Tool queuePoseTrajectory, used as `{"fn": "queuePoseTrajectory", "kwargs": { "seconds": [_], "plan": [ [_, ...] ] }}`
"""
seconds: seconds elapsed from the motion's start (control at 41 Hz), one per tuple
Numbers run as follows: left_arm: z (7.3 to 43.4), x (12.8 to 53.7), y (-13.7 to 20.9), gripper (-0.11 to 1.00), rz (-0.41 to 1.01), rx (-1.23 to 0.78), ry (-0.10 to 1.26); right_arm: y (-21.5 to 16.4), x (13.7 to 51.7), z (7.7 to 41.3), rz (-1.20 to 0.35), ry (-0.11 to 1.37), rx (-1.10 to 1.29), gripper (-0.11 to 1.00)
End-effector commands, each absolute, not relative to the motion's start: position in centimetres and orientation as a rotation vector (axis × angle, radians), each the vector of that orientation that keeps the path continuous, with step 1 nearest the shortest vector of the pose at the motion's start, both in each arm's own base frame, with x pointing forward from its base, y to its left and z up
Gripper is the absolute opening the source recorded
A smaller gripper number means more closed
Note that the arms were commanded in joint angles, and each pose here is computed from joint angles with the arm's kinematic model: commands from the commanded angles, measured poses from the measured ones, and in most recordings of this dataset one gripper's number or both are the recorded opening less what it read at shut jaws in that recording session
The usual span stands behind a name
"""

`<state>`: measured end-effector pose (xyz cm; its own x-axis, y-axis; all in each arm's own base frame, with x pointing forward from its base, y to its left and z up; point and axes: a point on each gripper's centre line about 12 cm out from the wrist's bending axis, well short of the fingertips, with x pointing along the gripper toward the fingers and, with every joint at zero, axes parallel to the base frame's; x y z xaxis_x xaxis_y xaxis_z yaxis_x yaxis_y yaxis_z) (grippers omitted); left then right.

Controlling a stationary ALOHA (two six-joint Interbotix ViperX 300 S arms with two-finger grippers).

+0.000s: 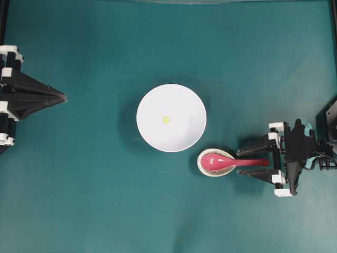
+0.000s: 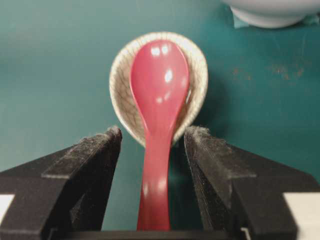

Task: Scoop the yellow hexagonal prism block from the bowl with a spoon using the right arm.
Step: 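Close the right gripper on the red spoon handle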

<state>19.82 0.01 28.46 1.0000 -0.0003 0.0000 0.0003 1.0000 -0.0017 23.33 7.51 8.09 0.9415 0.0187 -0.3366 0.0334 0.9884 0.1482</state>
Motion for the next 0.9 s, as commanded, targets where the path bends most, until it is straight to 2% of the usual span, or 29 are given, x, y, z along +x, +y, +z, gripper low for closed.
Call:
{"fn": "queuePoseTrajectory", "kwargs": {
  "seconds": [0.0, 0.682, 0.877],
  "plan": [
    [29.5, 20.1, 0.03, 0.05, 0.001, -0.003, -0.028, 7.72, 23.47, 8.21, -0.003, 0.336, 0.155, 0.58],
    [29.46, 20.12, 0.03, 0.05, 0.001, -0.003, -0.026, 7.54, 23.2, 7.73, -0.007, 0.352, 0.14, 0.58],
    [29.46, 20.12, 0.03, 0.05, 0.001, -0.003, -0.026, 7.54, 23.2, 7.73, -0.005, 0.352, 0.129, 0.53]
  ]
}}
